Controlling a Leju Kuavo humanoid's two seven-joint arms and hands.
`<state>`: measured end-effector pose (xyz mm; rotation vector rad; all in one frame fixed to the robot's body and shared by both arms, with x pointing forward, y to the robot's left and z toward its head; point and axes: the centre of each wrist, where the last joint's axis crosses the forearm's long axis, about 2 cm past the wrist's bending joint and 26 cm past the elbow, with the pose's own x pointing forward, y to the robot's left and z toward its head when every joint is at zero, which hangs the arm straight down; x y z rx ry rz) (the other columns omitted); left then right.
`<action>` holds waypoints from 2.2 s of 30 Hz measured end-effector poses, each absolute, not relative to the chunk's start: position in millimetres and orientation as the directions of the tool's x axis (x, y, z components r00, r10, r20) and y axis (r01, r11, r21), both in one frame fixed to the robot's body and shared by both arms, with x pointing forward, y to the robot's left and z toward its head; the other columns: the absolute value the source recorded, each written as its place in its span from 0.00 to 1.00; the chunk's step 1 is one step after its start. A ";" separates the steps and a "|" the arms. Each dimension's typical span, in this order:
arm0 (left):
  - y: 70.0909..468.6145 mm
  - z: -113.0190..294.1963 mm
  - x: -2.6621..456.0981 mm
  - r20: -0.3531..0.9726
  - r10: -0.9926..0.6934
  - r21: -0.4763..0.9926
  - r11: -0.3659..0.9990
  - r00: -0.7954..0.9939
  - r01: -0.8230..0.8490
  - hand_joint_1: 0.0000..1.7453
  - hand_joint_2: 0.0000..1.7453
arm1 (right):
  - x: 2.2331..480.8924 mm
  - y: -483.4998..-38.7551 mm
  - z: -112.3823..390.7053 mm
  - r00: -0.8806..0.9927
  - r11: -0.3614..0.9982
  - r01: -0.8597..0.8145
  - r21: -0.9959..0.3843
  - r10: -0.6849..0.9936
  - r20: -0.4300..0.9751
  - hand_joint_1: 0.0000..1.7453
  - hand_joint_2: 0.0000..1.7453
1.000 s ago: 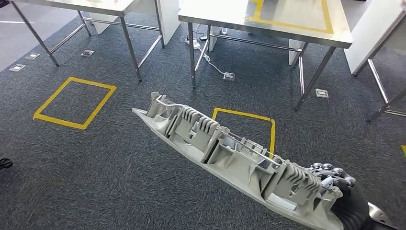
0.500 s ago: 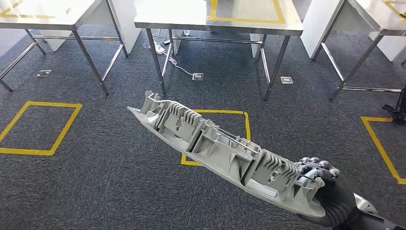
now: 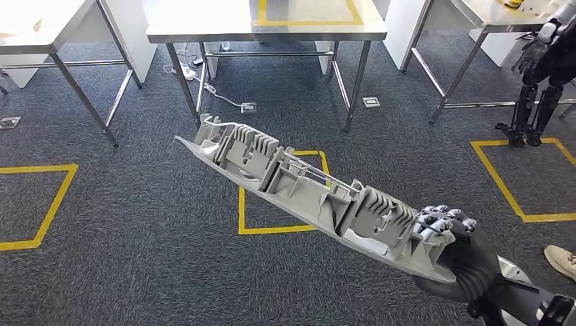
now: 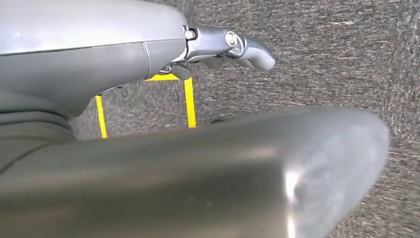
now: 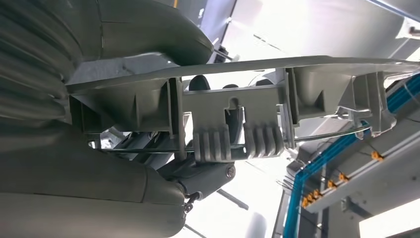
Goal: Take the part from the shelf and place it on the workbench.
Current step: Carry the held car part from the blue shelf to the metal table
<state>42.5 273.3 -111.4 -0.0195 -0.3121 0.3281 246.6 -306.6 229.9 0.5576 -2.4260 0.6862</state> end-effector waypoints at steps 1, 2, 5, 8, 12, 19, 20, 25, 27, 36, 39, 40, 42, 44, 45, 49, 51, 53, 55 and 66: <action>273.3 -111.4 42.7 0.299 0.320 -0.069 0.947 0.899 -0.314 0.00 0.00 | 248.3 -306.2 230.7 -0.762 0.783 -0.516 -0.346 -0.236 0.603 1.00 1.00; 273.3 -111.3 43.2 0.299 0.321 -0.069 0.947 0.899 -0.315 0.00 0.00 | 249.6 -305.7 231.0 -0.762 0.784 -0.517 -0.345 -0.238 0.603 1.00 1.00; 273.6 -111.1 44.7 0.302 0.323 -0.069 0.946 0.897 -0.317 0.00 0.00 | 252.3 -303.7 231.0 -0.757 0.782 -0.520 -0.343 -0.238 0.608 1.00 1.00; 273.9 -111.4 43.0 0.300 0.332 -0.069 0.943 0.894 -0.327 0.00 0.00 | 255.3 -300.6 230.5 -0.749 0.777 -0.529 -0.341 -0.239 0.618 1.00 1.00; 275.4 -111.7 40.4 0.296 0.341 -0.066 0.939 0.892 -0.337 0.00 0.00 | 257.1 -297.6 227.4 -0.735 0.772 -0.542 -0.333 -0.242 0.634 1.00 1.00; 273.3 -111.5 41.3 0.295 0.355 -0.072 0.934 0.887 -0.350 0.00 0.00 | 260.8 -296.2 229.4 -0.733 0.768 -0.545 -0.335 -0.244 0.635 1.00 1.00; 273.3 -111.5 41.3 0.295 0.355 -0.072 0.934 0.887 -0.350 0.00 0.00 | 261.2 -296.0 229.7 -0.733 0.767 -0.546 -0.336 -0.244 0.635 1.00 1.00; 272.4 -111.5 41.3 0.294 0.363 -0.077 0.931 0.884 -0.357 0.00 0.00 | 264.2 -294.9 231.8 -0.735 0.762 -0.551 -0.341 -0.249 0.631 1.00 1.00; 272.0 -111.5 41.3 0.294 0.365 -0.078 0.930 0.883 -0.358 0.00 0.00 | 264.7 -294.6 232.0 -0.734 0.759 -0.553 -0.343 -0.250 0.631 1.00 1.00; 270.1 -111.4 41.2 0.292 0.369 -0.081 0.929 0.882 -0.362 0.00 0.00 | 267.6 -292.4 234.2 -0.730 0.757 -0.556 -0.345 -0.246 0.637 1.00 1.00; 269.4 -111.4 41.1 0.291 0.371 -0.082 0.928 0.882 -0.364 0.00 0.00 | 267.6 -291.7 233.9 -0.731 0.757 -0.555 -0.344 -0.246 0.636 1.00 1.00; 269.3 -111.4 41.0 0.291 0.372 -0.082 0.928 0.881 -0.365 0.00 0.00 | 267.6 -291.7 233.9 -0.732 0.758 -0.554 -0.345 -0.245 0.636 1.00 1.00; 269.3 -111.4 41.0 0.291 0.374 -0.082 0.927 0.881 -0.366 0.00 0.00 | 267.6 -291.6 233.8 -0.733 0.757 -0.553 -0.347 -0.244 0.635 1.00 1.00; 269.2 -111.4 41.0 0.291 0.374 -0.082 0.927 0.880 -0.367 0.00 0.00 | 267.7 -291.6 233.7 -0.732 0.757 -0.553 -0.347 -0.244 0.636 1.00 1.00; 269.8 -111.4 41.0 0.291 0.375 -0.081 0.927 0.880 -0.367 0.00 0.00 | 267.9 -291.4 233.5 -0.732 0.758 -0.553 -0.346 -0.244 0.636 1.00 1.00; 270.7 -111.4 41.4 0.293 0.374 -0.080 0.927 0.880 -0.367 0.00 0.00 | 268.2 -290.5 231.7 -0.731 0.761 -0.553 -0.340 -0.247 0.636 1.00 1.00; 269.9 -111.4 41.1 0.292 0.375 -0.083 0.926 0.880 -0.368 0.00 0.00 | 267.8 -290.4 230.8 -0.733 0.762 -0.552 -0.338 -0.249 0.633 1.00 1.00; 269.9 -111.4 40.7 0.292 0.377 -0.083 0.926 0.879 -0.369 0.00 0.00 | 267.1 -290.4 229.3 -0.732 0.763 -0.552 -0.336 -0.249 0.634 1.00 1.00; 269.8 -111.5 40.4 0.291 0.378 -0.083 0.925 0.879 -0.370 0.00 0.00 | 266.1 -290.6 226.6 -0.727 0.764 -0.553 -0.333 -0.246 0.641 1.00 1.00; 272.4 -111.4 41.7 0.293 0.374 -0.081 0.927 0.880 -0.367 0.00 0.00 | 266.6 -290.3 225.5 -0.722 0.769 -0.547 -0.330 -0.234 0.651 1.00 1.00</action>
